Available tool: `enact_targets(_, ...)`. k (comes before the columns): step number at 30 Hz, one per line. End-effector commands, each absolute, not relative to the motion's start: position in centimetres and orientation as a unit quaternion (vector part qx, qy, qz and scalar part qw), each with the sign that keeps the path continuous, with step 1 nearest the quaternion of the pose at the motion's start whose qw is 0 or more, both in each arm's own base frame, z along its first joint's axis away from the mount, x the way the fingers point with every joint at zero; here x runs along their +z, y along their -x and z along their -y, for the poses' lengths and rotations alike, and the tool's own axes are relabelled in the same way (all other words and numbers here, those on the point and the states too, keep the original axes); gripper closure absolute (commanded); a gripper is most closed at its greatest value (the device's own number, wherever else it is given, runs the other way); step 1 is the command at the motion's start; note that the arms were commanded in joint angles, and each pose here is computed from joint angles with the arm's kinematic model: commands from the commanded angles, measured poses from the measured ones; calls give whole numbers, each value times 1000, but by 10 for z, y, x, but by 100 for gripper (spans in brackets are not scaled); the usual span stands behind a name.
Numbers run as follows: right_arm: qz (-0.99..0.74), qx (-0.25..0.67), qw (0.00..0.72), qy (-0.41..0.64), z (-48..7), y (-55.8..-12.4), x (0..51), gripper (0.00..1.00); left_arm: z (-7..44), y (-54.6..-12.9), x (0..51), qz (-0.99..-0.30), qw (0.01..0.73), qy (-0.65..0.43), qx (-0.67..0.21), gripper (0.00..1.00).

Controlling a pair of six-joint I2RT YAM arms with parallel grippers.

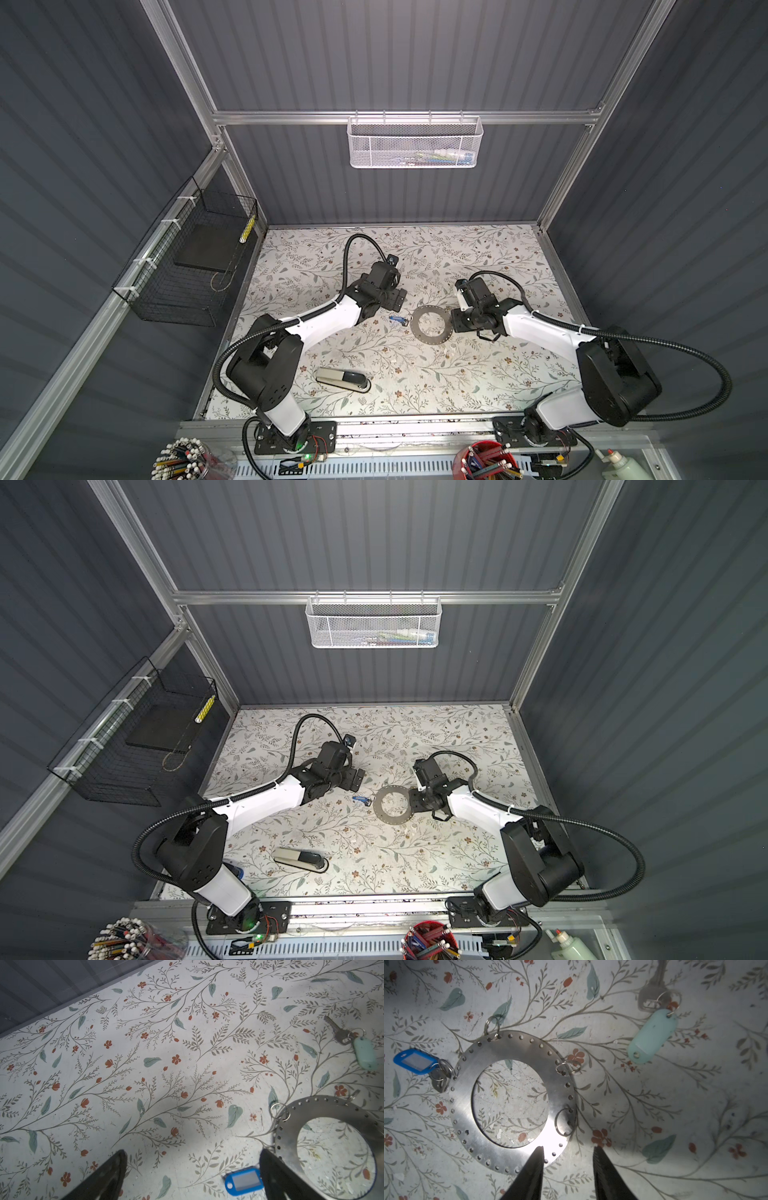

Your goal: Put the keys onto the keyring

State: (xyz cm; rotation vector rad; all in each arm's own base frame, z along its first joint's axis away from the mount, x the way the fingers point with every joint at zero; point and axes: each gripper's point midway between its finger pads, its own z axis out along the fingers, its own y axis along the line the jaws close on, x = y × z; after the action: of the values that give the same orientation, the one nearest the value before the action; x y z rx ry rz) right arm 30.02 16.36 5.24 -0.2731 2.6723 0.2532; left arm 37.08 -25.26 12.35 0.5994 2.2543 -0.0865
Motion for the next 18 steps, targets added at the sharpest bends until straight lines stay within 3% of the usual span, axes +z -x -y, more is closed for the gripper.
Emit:
enact_targets(1, -973, 69, 186, 116, -162, -297, 53, 63, 256, -370, 137, -879, 402, -252, -40, 0)
enact_targets(13, -940, -11, 171, 295, -177, -290, 53, 68, 242, -367, 148, -887, 406, -208, -78, 0)
enact_targets(18, -935, -45, 156, 315, -171, -293, 44, 70, 226, -365, 144, -895, 397, -172, -110, 0)
